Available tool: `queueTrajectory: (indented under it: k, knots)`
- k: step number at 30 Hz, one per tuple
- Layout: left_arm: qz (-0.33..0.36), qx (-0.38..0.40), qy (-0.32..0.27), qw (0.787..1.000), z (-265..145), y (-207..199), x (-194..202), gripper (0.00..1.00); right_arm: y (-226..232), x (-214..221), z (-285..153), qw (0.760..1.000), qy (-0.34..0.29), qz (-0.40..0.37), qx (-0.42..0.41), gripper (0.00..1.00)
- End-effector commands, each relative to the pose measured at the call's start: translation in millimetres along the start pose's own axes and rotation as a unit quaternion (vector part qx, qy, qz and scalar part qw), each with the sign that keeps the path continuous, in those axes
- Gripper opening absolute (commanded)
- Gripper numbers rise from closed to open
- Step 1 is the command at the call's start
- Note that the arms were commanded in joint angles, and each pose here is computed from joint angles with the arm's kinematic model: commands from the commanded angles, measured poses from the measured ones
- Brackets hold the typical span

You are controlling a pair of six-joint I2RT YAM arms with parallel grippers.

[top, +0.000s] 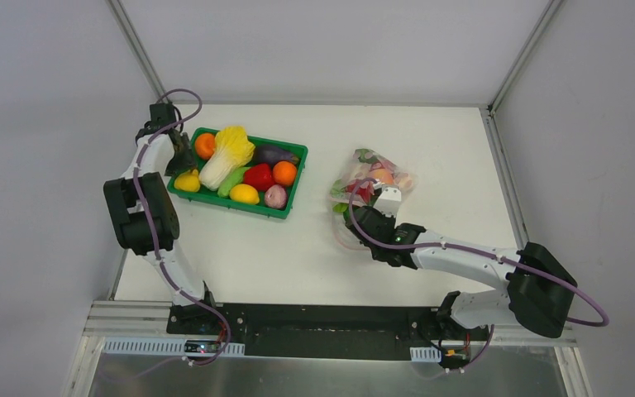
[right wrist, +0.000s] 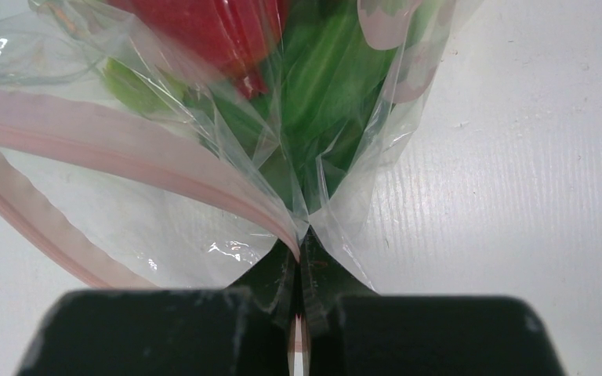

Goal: Open the zip-top bag and remove the fake food
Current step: Place the fake fruit in the bin.

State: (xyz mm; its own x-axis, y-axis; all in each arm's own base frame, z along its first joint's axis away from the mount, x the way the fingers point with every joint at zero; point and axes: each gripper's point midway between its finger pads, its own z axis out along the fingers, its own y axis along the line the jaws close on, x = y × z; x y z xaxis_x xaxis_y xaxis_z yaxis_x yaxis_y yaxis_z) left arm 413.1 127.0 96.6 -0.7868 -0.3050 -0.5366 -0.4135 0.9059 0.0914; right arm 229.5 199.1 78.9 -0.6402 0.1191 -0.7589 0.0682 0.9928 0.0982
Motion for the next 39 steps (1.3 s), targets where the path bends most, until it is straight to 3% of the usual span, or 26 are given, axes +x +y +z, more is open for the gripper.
queueTrajectory:
  k: [1, 11, 17, 25, 30, 36, 39]
  knots:
    - [-0.005, 0.008, 0.007, 1.0, -3, -1, 3, 0.51, 6, -14, -4, 1.0, -0.01, 0.012, 0.001, 0.0]
    - [-0.052, 0.047, -0.054, 0.996, -67, -7, -20, 0.77, 7, -34, -15, 0.999, -0.033, 0.002, -0.005, 0.0]
    - [-0.074, 0.128, -0.076, 0.986, -112, -38, -6, 0.99, 7, -47, -26, 0.999, -0.041, -0.007, -0.018, 0.0]
    - [-0.046, 0.227, -0.082, 0.969, -165, -104, 50, 0.99, 9, -62, -42, 0.998, -0.051, -0.015, -0.046, 0.0]
    - [-0.105, 0.33, -0.073, 0.935, -190, -142, 88, 0.99, 17, -74, -55, 0.995, -0.057, -0.023, -0.073, 0.0]
    - [-0.179, 0.4, -0.075, 0.896, -201, -149, 115, 0.99, 21, -78, -63, 0.994, -0.055, -0.02, -0.097, 0.0]
    - [-0.177, 0.413, -0.035, 0.893, -206, -155, 133, 0.99, 26, -76, -64, 0.993, -0.048, -0.019, -0.108, 0.0]
